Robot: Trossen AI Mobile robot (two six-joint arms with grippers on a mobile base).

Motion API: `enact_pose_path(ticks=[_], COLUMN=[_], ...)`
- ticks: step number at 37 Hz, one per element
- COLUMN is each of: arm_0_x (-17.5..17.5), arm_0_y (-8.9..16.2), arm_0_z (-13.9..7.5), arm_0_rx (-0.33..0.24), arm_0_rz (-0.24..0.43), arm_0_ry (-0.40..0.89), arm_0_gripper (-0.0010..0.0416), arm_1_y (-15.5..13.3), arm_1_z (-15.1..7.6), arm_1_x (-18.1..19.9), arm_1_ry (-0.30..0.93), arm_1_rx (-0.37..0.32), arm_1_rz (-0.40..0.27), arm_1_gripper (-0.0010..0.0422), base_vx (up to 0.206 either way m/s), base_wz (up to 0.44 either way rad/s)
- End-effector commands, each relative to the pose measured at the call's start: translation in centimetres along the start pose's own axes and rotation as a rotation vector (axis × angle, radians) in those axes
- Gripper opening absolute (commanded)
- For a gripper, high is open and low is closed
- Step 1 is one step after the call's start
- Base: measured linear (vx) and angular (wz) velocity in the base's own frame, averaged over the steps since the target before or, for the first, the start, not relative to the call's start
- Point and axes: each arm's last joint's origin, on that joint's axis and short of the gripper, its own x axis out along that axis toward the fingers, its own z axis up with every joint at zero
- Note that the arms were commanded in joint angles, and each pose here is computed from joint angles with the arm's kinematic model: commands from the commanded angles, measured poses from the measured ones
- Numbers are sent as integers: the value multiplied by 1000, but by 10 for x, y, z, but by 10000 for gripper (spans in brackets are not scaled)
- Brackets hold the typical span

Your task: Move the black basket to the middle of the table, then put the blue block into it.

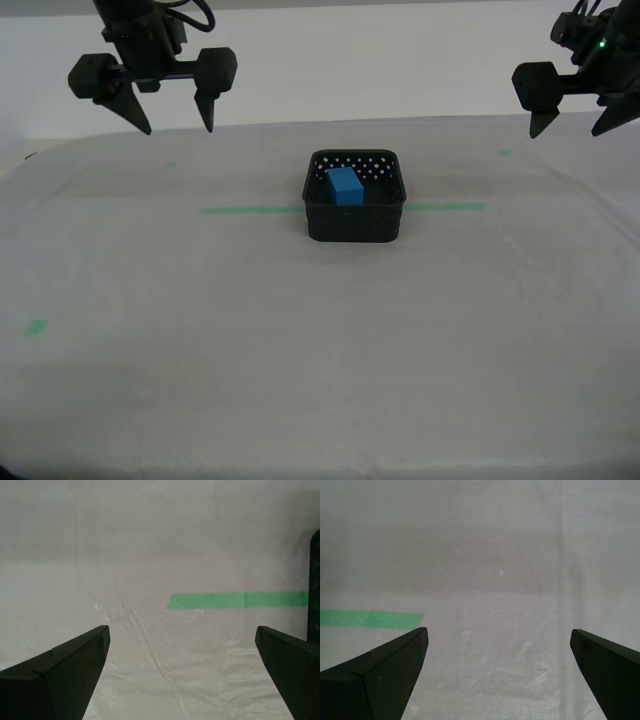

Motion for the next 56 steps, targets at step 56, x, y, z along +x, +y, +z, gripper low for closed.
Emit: enact_pose_path(ticks=[56], arm_0_x=[0], arm_0_y=[0], arm_0_z=[0], arm_0_rx=[-2], arm_0_rz=[1], arm_0_ry=[-2], arm_0_gripper=[399], arm_1_y=[36], arm_1_z=[-30], arm_1_x=[24], arm_1_ry=[-68], arm_1_rx=[8], arm_1_rz=[-35], arm_1_gripper=[400], base_vx=[0], base_wz=[0])
